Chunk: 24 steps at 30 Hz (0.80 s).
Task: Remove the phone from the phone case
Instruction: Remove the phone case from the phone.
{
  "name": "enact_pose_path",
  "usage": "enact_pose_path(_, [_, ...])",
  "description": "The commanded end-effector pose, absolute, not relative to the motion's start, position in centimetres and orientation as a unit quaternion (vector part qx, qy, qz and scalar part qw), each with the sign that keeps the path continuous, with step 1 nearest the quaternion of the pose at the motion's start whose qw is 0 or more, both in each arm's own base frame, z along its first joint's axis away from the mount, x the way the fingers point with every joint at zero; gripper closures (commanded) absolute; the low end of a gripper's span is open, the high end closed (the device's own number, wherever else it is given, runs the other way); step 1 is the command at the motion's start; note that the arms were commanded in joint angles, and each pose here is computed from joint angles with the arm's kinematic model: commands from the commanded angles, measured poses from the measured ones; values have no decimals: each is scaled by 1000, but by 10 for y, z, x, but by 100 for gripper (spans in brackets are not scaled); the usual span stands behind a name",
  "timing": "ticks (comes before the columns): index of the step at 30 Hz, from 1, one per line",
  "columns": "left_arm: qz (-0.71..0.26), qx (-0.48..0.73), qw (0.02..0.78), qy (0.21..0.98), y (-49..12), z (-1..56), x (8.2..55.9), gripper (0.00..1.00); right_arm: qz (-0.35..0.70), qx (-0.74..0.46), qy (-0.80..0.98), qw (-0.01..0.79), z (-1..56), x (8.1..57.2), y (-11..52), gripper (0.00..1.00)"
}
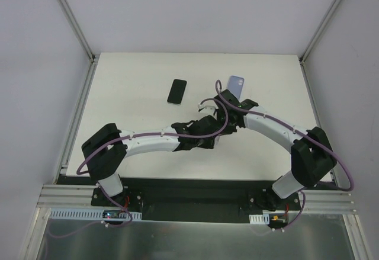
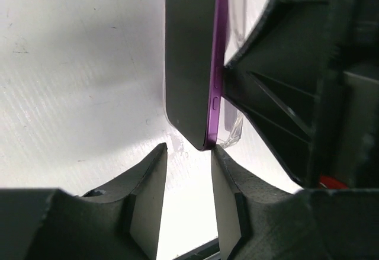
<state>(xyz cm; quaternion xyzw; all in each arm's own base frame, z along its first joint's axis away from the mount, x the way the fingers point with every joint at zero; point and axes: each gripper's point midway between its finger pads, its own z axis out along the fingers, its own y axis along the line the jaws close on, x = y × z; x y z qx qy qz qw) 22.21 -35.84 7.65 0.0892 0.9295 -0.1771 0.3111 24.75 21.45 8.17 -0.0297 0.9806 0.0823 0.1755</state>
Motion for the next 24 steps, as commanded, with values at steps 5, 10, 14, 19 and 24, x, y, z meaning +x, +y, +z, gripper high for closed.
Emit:
enact_pose_path(5, [-66,35,381,922,-320,71,267,67,128,-96,980,114,102,193,216,99])
enact_pose_path(10, [-79,30,378,922,-325,75,266,65,125,-109,980,111,99,190,218,99])
enact_pose_path(14, [-94,29,379,920,-327,84,264,61,115,-104,982,107,89,191,216,99])
enact_pose_path(19, [-118,27,381,916,-325,100,258,53,120,-102,983,98,81,190,220,99])
enact_pose_path(24, [-144,6,380,914,-315,113,249,51,126,-110,982,90,85,186,222,99])
